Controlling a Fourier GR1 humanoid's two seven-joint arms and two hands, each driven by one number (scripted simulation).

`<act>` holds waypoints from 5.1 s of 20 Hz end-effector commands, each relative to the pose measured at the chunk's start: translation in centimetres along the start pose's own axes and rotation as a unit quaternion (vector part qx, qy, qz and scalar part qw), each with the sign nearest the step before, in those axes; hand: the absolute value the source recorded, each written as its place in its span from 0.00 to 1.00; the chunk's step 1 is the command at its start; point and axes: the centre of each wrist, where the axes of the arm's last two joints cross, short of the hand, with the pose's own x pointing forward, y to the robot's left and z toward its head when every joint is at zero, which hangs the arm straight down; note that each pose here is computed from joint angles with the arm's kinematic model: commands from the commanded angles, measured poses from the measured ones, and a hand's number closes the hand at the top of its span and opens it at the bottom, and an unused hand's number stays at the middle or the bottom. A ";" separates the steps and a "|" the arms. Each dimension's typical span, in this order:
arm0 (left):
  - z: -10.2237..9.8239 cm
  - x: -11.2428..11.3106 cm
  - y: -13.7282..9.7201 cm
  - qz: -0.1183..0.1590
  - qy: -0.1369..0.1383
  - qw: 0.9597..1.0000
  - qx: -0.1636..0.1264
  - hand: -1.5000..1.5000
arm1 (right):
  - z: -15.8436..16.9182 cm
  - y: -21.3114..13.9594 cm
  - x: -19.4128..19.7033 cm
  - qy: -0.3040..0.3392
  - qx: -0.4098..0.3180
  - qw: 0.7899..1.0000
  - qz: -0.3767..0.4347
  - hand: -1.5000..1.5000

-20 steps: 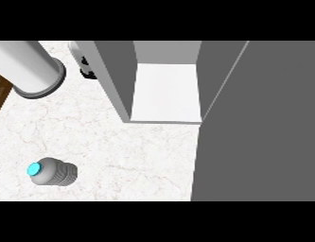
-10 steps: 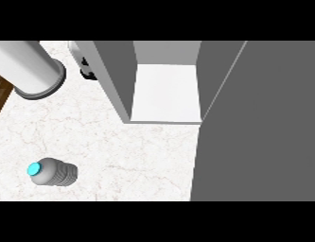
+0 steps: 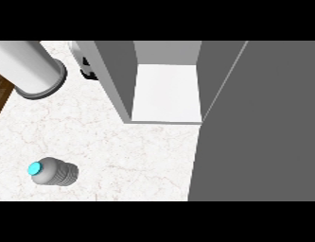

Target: Pick up the bottled water, place it into the cabinet and close the cabinet

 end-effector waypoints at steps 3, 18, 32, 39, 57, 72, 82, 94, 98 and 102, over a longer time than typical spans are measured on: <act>1.3 3.2 -1.0 0.034 -0.033 0.998 -0.040 0.00 | 0.5 1.2 1.8 -0.002 -0.009 1.000 0.009 0.00; 0.7 1.3 -0.4 0.009 0.003 1.000 -0.019 0.00 | 1.3 2.5 2.6 -0.017 -0.001 1.000 0.010 0.00; -3.6 -5.5 -0.3 -0.018 0.029 0.999 -0.013 0.00 | 1.0 2.5 3.0 -0.016 -0.003 1.000 0.016 0.00; -2.9 -10.1 0.0 -0.027 0.039 0.999 -0.001 0.00 | 1.2 1.8 2.8 -0.010 -0.003 1.000 0.019 0.00; -5.0 -20.1 -1.7 -0.033 0.079 0.996 -0.034 0.00 | 1.2 3.3 3.3 -0.013 -0.008 1.000 0.016 0.00; -3.2 -25.8 -1.0 -0.043 0.089 0.995 -0.031 0.00 | 1.2 3.4 2.7 -0.014 -0.009 1.000 0.019 0.00; -1.5 -29.9 -1.6 -0.040 0.089 0.995 -0.006 0.00 | 2.6 3.5 3.9 -0.008 -0.003 1.000 0.005 0.00; -3.1 -30.8 0.8 0.030 0.070 0.997 -0.016 0.00 | 1.5 3.5 3.0 -0.011 -0.008 1.000 0.016 0.00; -3.5 -31.3 0.0 0.051 0.061 0.997 -0.019 1.00 | 1.3 3.9 3.2 -0.013 0.001 1.000 0.017 0.00; -2.8 -31.6 -1.5 0.070 0.066 0.995 -0.017 1.00 | 2.0 2.5 4.3 -0.004 -0.006 1.000 0.023 0.00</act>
